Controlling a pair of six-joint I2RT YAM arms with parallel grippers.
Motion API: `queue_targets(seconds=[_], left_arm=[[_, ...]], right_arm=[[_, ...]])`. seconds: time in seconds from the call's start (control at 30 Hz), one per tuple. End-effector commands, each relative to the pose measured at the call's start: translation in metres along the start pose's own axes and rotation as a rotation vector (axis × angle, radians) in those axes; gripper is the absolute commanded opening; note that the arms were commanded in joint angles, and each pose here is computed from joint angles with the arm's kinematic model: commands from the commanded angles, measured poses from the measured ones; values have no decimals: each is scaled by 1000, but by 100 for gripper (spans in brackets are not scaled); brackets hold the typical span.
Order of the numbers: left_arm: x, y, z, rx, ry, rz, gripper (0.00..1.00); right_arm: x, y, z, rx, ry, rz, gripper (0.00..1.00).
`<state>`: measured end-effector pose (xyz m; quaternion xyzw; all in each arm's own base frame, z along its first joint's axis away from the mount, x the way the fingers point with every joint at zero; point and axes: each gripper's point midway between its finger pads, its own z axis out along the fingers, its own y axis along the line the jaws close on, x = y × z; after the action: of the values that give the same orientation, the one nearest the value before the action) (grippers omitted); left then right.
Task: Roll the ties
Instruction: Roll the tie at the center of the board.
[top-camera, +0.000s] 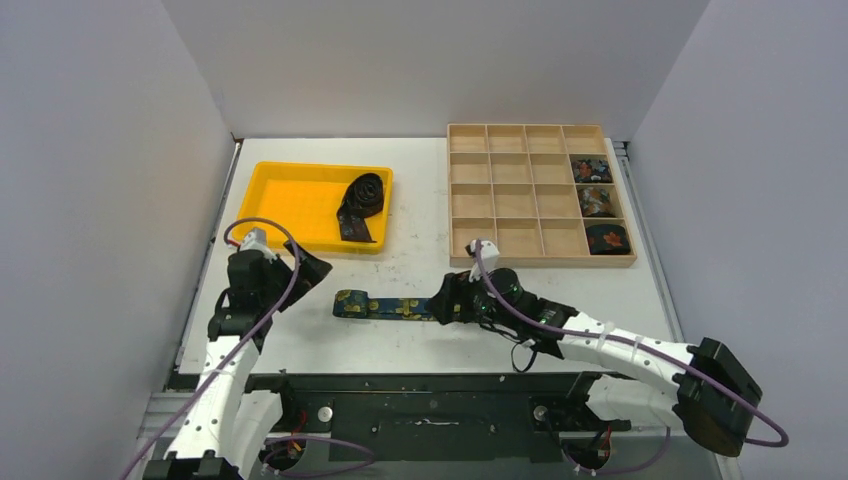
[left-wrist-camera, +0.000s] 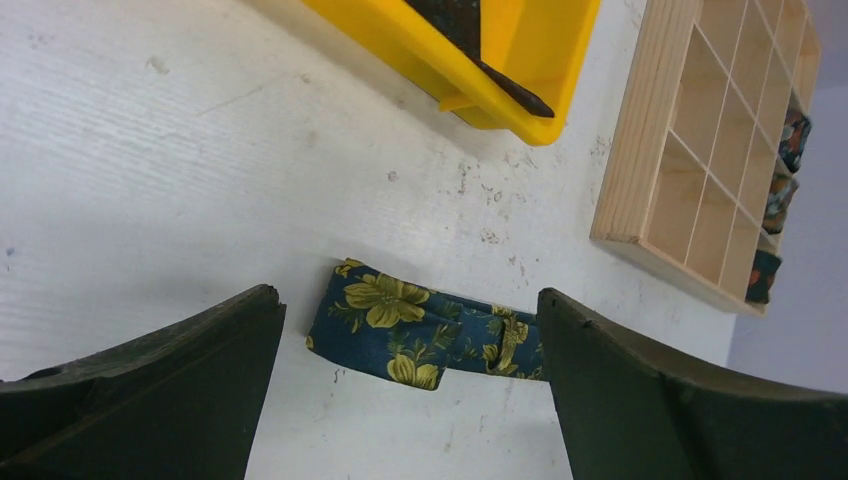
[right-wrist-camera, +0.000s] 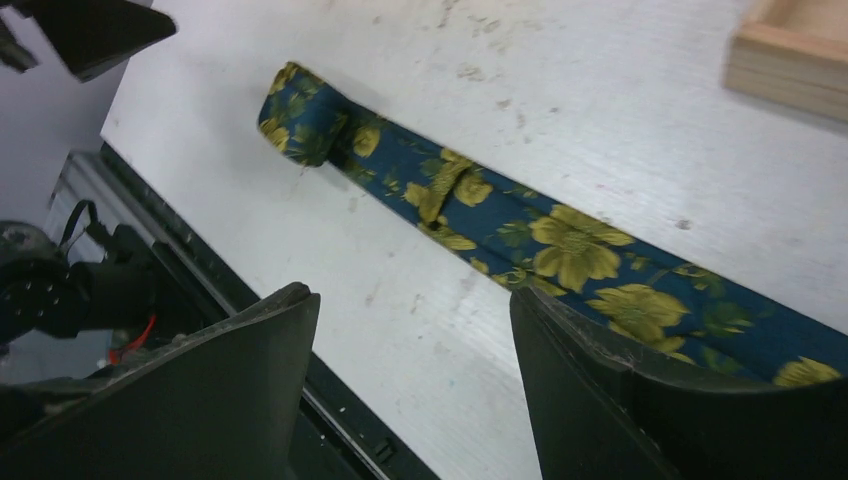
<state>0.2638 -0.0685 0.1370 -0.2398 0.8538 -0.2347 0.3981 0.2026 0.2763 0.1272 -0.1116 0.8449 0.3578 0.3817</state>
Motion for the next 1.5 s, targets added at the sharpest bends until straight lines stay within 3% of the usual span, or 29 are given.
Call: queue_targets(seconds=[0.0, 0.07, 0.2, 0.43, 0.5, 0.73, 1.47], left_arm=[[-17, -19, -12, 183, -91, -140, 96], [-14, -17, -13, 186, -95, -157, 96], [-10, -4, -10, 123, -83, -156, 96], [-2, -5, -8, 142, -58, -163, 100], [0, -4, -6, 132, -48, -161, 95], [8, 2, 2, 99, -8, -167, 92], [29, 9, 15, 42, 87, -130, 90]], right_arm=[[-17, 63, 10, -103, -130, -120, 73], [-10, 72, 21, -61, -136, -170, 75], [-19, 72, 49, 15, -134, -120, 74], [-6, 96, 101, -42, -55, -104, 66], [-1, 98, 115, -34, -33, -98, 64], [7, 105, 148, -30, 15, -76, 61], [46, 48, 168, 95, 140, -48, 54]])
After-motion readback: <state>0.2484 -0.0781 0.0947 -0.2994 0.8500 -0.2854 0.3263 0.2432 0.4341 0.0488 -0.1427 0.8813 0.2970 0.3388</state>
